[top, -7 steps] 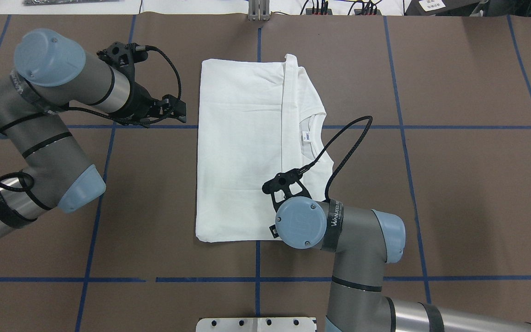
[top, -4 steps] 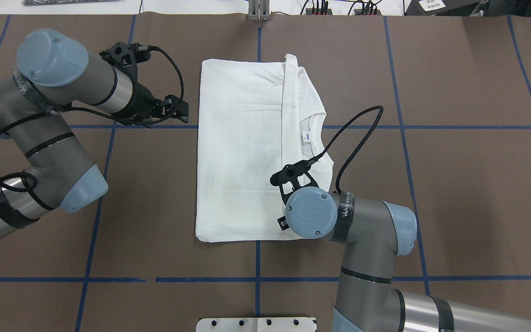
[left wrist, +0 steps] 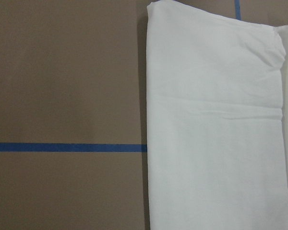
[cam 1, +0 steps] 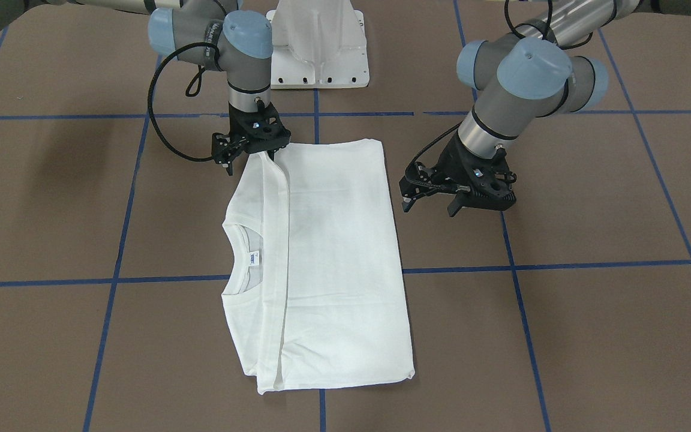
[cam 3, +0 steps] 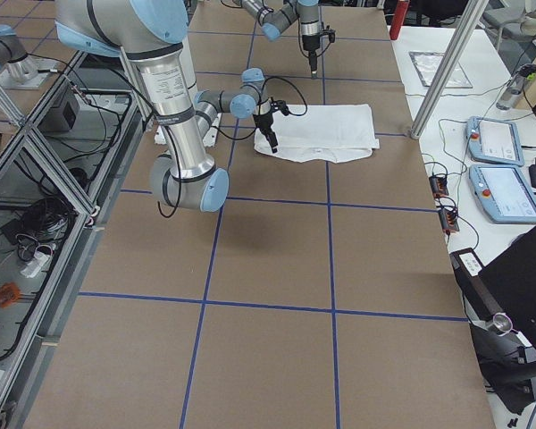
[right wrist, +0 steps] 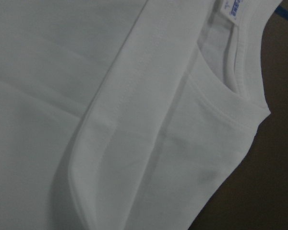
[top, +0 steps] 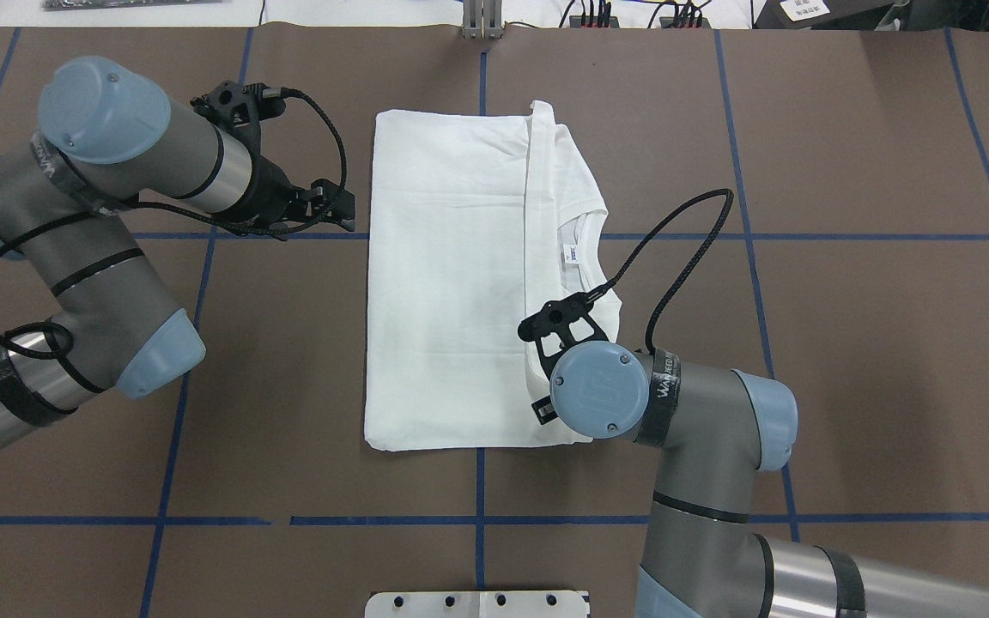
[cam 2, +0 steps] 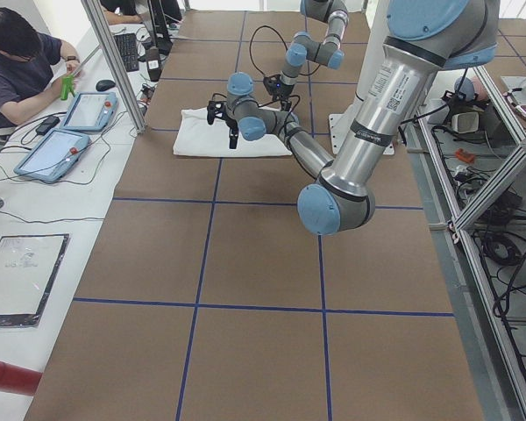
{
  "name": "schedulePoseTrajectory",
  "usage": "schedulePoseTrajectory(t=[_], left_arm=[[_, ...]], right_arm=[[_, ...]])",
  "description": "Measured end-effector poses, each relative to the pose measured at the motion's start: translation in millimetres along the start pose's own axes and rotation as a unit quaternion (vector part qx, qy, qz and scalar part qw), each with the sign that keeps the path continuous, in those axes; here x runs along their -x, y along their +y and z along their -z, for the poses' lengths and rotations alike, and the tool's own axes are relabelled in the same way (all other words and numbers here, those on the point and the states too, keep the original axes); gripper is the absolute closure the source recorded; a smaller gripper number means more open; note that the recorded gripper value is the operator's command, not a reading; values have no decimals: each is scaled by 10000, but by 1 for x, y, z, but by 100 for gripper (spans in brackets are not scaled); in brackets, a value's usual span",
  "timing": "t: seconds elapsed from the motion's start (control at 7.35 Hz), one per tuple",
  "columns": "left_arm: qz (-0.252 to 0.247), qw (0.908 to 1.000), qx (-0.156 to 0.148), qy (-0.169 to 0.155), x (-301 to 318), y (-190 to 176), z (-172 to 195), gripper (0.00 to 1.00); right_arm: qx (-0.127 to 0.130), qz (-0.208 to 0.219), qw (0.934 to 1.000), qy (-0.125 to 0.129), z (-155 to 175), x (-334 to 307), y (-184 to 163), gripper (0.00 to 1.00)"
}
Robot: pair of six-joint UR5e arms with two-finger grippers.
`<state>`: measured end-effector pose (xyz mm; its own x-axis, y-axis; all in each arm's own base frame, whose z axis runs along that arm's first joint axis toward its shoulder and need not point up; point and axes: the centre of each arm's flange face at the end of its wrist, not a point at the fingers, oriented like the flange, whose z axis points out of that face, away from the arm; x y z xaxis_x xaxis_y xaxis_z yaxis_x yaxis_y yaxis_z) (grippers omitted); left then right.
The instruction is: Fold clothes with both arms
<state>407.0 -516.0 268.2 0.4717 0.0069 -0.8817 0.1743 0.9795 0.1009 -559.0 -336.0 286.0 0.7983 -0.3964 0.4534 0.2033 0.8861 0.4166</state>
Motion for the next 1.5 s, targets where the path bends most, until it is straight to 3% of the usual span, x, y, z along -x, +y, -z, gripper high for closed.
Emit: schedulePoseTrajectory(t=[0.41, 0.68, 1.09, 1.5], left_arm=[[-31, 10000, 10, 40, -7, 2, 0, 0], [-47, 10000, 6, 53, -10, 1, 0, 0], [-74, 10000, 4, 44, -9, 1, 0, 0], [-97, 9999, 7, 31, -7, 2, -1, 0]], right_arm=[[40, -57, 10000, 45, 4, -46, 32, 0], [53, -200, 9998, -56, 17, -70, 33, 0], [-170, -435, 9981, -410, 51, -65, -18, 0], [-375, -521, 9968, -468, 38, -27, -82, 0]])
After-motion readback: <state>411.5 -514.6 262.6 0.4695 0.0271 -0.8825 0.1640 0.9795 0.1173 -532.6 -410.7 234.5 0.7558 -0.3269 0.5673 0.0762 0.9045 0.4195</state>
